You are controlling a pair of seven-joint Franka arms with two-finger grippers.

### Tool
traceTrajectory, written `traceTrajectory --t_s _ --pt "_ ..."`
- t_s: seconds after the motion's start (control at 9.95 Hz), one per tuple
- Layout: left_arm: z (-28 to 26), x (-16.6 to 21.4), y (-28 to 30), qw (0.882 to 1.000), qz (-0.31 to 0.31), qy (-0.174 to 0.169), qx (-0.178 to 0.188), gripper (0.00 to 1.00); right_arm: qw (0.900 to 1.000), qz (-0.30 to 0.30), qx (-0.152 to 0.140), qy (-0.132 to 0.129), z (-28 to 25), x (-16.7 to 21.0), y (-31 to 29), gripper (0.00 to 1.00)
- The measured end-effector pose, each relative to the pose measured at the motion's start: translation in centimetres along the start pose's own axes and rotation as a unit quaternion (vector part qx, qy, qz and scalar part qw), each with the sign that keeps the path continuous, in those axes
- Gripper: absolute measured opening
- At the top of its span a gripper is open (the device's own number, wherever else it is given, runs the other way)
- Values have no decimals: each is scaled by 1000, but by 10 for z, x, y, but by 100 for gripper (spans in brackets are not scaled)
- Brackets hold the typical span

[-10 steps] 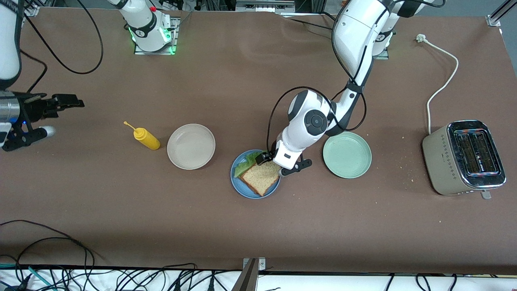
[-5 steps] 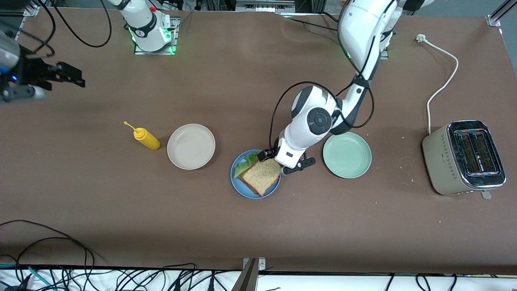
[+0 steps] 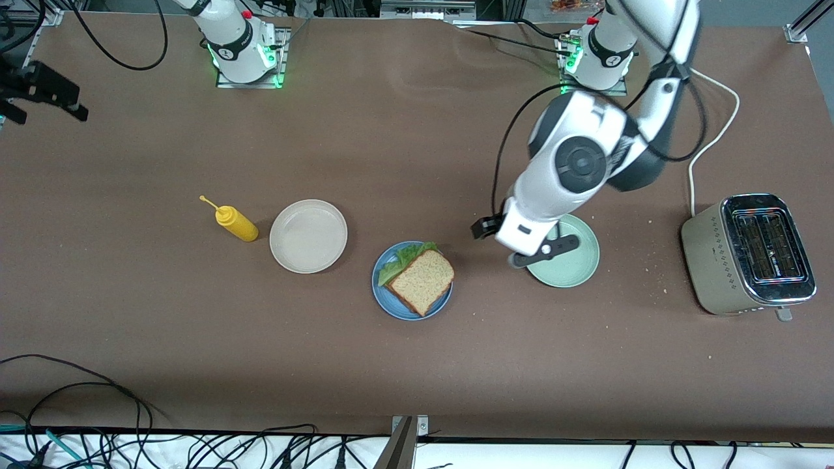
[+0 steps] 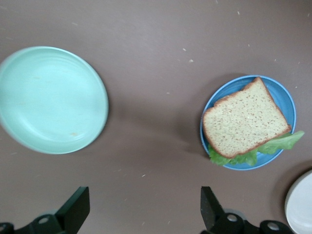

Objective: Make sandwich in blue plate with both arms

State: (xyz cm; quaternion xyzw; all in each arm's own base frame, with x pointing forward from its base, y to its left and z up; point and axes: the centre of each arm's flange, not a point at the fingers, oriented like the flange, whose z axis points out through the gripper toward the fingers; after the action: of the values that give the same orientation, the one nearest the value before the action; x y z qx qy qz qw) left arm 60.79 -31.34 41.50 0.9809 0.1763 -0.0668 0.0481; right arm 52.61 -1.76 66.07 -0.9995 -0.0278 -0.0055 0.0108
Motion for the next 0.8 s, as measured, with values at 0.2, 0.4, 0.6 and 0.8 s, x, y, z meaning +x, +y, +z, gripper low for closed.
traceTrajectory --t_s 0.2,0.4,0.6,0.8 --pt "-63 13 -48 1000 15 5 2 100 1000 -2 -3 15 16 21 -2 100" --pt "-120 28 -110 999 42 13 9 100 1000 -4 -3 12 21 25 -4 100" --pt "-151 40 -164 997 74 2 14 100 1000 -5 -3 12 22 25 -6 100" --pt "-161 54 -198 993 100 20 62 100 1000 -7 -2 0 25 24 -9 100"
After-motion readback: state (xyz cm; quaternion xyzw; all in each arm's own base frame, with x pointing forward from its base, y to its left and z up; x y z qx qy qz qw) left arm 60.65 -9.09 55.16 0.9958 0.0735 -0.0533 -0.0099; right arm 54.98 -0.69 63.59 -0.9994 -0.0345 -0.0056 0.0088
